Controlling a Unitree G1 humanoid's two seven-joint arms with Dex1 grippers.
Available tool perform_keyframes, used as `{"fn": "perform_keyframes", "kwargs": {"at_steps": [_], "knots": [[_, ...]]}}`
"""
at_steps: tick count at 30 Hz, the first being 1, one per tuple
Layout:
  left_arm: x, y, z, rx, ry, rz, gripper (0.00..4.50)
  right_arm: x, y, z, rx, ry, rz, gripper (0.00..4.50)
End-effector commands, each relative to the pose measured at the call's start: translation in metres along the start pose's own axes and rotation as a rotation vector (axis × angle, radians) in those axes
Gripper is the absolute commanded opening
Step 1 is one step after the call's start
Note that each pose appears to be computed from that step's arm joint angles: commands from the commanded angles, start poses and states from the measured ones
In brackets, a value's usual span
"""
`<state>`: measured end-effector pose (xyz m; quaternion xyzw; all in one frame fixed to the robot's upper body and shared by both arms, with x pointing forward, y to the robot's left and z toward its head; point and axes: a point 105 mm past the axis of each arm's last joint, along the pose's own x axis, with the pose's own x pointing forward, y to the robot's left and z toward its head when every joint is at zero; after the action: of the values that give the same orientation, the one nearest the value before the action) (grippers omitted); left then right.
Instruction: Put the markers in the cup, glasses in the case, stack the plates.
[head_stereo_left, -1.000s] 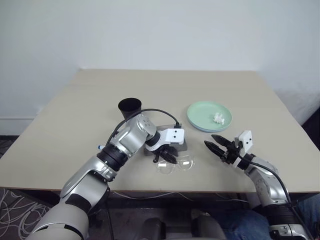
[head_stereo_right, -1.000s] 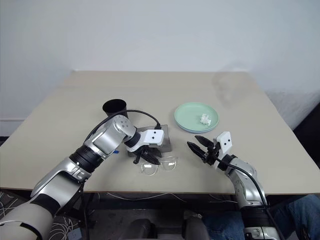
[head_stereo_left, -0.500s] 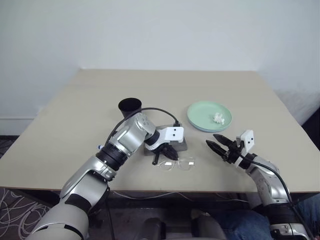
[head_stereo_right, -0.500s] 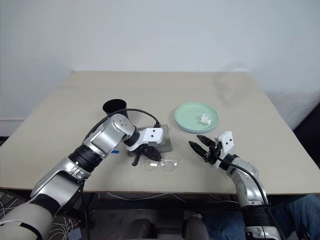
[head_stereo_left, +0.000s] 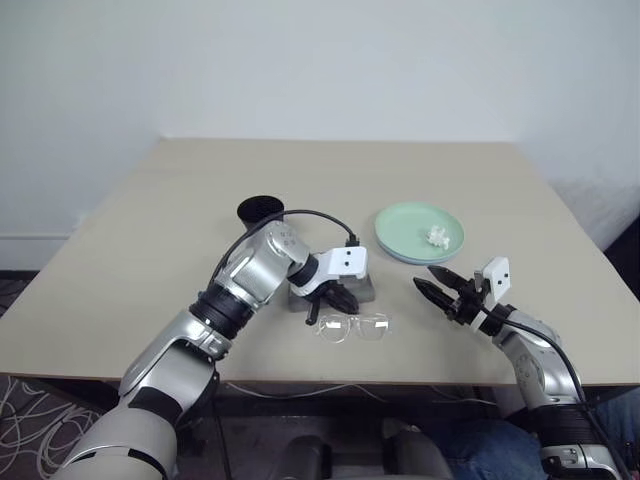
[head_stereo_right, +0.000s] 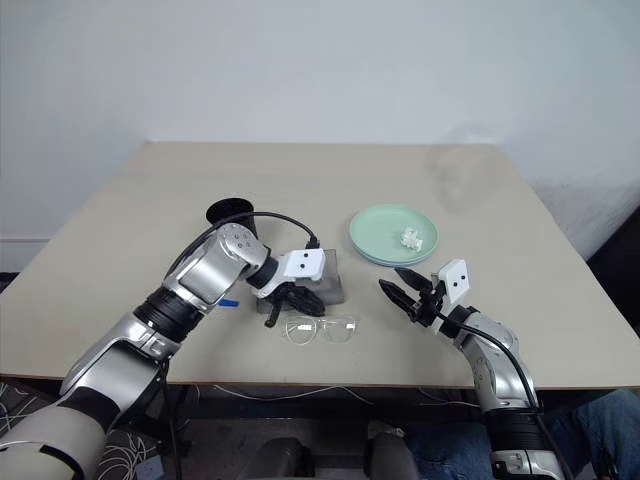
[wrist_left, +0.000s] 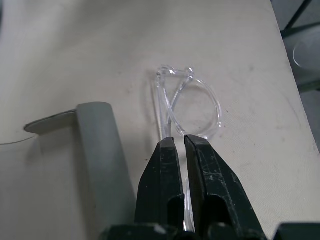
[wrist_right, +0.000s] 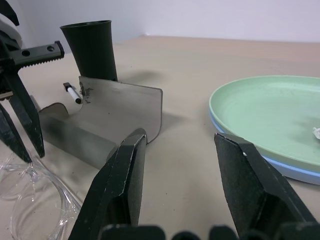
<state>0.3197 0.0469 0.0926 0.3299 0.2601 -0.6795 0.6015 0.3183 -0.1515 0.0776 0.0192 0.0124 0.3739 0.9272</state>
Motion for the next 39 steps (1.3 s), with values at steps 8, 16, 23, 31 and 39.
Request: {"fn": "perform_keyframes", "kwargs": {"at_steps": [8, 16, 23, 31, 39], "knots": [[0.005, -0.001, 0.000, 0.067, 0.036, -0.008, 0.56, 0.001, 0.000, 0.012, -0.032, -0.041, -0.012, 2.38], [0.007, -0.002, -0.010, 0.091, 0.085, -0.015, 0.56, 0.002, 0.001, 0.011, -0.033, -0.041, -0.018, 2.38], [0.008, -0.001, -0.012, 0.101, 0.103, -0.018, 0.19, 0.002, 0.001, 0.007, -0.035, -0.039, -0.020, 2.38], [0.005, -0.001, -0.011, 0.107, 0.101, -0.027, 0.02, 0.003, -0.004, 0.004, -0.034, -0.040, -0.032, 2.38], [-0.007, 0.007, 0.007, 0.087, 0.005, -0.002, 0.02, 0.006, -0.005, 0.006, -0.040, -0.046, -0.035, 2.38]]}}
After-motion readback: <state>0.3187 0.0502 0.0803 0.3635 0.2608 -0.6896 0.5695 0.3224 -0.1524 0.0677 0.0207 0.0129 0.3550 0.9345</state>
